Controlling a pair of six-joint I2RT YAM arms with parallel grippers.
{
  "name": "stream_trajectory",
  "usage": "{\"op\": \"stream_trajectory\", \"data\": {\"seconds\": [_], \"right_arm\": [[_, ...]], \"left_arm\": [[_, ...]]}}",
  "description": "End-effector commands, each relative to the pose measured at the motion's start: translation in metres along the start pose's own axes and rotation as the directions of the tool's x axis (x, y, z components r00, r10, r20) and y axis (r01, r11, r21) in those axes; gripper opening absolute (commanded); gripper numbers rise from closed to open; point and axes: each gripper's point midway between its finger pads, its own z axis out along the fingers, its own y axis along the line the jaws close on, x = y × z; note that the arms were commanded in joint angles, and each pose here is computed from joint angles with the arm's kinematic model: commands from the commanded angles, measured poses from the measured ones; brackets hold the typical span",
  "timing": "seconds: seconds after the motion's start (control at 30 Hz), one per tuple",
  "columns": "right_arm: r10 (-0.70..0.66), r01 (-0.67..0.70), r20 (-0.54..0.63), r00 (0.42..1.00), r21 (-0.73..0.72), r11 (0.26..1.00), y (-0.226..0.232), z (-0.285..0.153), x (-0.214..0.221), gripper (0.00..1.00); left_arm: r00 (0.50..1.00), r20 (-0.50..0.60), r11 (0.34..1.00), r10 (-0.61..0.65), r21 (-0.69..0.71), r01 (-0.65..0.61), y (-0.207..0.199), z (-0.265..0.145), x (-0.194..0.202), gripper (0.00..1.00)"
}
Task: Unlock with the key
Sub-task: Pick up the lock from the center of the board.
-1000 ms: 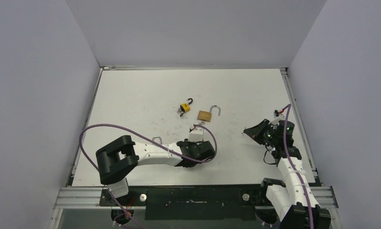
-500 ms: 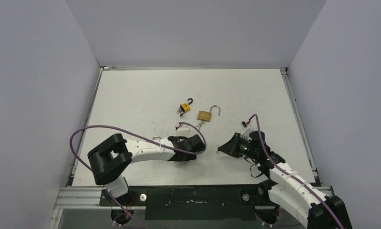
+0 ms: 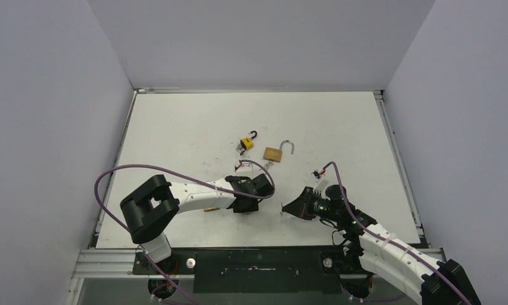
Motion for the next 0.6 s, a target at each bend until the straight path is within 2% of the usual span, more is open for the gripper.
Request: {"op": "stream_trajectory", "data": {"seconds": [0.0, 0.07, 0.1, 0.3, 0.57], "right_arm": [[-0.015, 0.019, 0.065, 0.998, -0.052, 0.998, 0.014, 0.003, -0.014, 0.0], [-0.022, 0.026, 0.062, 0.998, -0.062, 0.998, 0.017, 0.003, -0.012, 0.0], [-0.026, 0.03, 0.059, 0.998, -0.064, 0.998, 0.018, 0.004, -0.011, 0.0], [-0.026, 0.03, 0.037, 0.999, -0.097, 0.995, 0.029, 0.009, -0.002, 0.0], [-0.061, 0.058, -0.015, 0.998, -0.161, 0.985, 0.055, 0.025, 0.017, 0.0]], "left_arm": [[0.993, -0.121, 1.0, 0.006, -0.02, -0.009, 0.003, 0.002, 0.021, 0.24], [0.988, -0.15, 1.0, -0.018, 0.003, 0.018, 0.0, -0.001, 0.023, 0.12], [0.985, -0.167, 0.999, -0.04, 0.02, 0.044, -0.002, -0.004, 0.023, 0.1], [0.937, -0.283, 0.958, -0.206, 0.137, 0.253, -0.009, -0.03, 0.004, 0.05], [0.858, -0.409, 0.889, -0.309, 0.197, 0.414, -0.008, -0.053, -0.016, 0.03]]}}
